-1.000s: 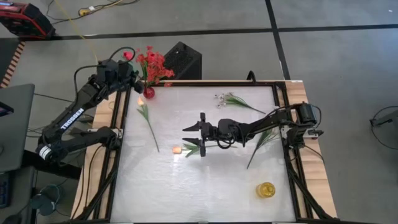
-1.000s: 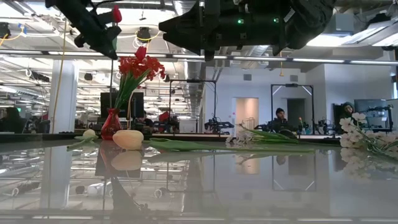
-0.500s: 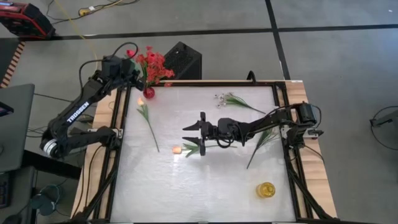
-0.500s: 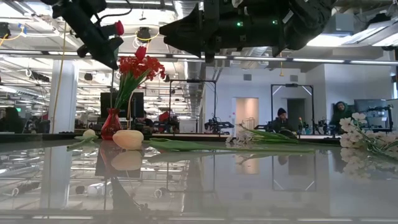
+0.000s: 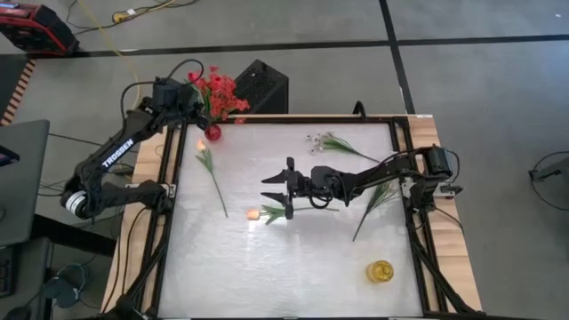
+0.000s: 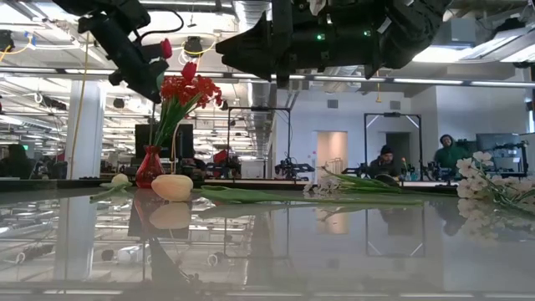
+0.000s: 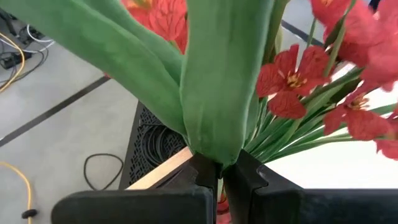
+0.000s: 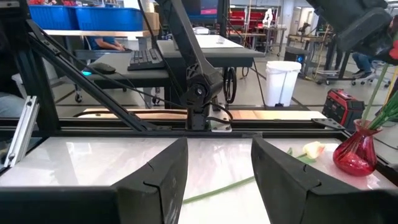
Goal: Sort flowers into vase by color
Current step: Put the pink flower into the transparent red vase
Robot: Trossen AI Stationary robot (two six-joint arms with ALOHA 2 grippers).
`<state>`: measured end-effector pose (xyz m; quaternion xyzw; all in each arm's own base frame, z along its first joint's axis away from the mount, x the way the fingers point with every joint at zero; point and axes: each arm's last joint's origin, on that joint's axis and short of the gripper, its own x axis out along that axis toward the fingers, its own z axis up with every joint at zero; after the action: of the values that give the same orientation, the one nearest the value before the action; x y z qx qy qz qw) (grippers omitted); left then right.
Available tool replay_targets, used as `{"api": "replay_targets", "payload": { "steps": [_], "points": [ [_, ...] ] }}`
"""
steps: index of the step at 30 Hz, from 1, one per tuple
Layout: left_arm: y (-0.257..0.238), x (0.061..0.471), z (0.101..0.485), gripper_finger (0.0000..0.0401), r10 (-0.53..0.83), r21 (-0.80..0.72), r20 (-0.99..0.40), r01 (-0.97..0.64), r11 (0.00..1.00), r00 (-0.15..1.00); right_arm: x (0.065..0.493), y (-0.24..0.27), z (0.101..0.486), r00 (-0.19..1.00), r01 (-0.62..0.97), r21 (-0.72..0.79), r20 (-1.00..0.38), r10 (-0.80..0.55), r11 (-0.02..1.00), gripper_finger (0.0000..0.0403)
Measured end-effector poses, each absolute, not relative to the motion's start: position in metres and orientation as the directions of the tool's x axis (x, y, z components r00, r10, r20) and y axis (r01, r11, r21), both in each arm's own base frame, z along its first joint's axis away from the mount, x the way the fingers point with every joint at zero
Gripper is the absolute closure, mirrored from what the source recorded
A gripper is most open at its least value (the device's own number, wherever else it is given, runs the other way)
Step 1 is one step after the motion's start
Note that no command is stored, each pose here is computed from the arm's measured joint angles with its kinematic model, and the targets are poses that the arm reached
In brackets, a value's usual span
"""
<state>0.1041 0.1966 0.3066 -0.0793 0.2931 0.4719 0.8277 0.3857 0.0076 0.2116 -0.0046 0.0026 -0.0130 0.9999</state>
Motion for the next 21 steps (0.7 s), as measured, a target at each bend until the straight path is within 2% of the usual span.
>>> {"api": "replay_targets", "payload": {
  "steps": [13, 16, 21],
  "points": [
    [0.198, 0.1027, 0.3053, 0.032, 0.757, 0.188, -0.567, -0.844, 0.503, 0.325, 0.3857, 0.0076, 0.2113, 1.0, 0.026, -0.009, -0.008, -0.026, 1.0, 0.02],
    [0.198, 0.1027, 0.3053, 0.0326, 0.756, 0.188, -0.568, -0.843, 0.504, 0.325, 0.3857, 0.0076, 0.2114, 1.0, 0.026, -0.009, -0.007, -0.026, 1.0, 0.02],
    [0.1974, 0.1024, 0.3043, 0.0382, 0.751, 0.199, -0.577, -0.836, 0.511, 0.322, 0.3857, 0.0076, 0.2114, 1.0, 0.026, -0.009, -0.007, -0.026, 1.0, 0.02]
  ]
}}
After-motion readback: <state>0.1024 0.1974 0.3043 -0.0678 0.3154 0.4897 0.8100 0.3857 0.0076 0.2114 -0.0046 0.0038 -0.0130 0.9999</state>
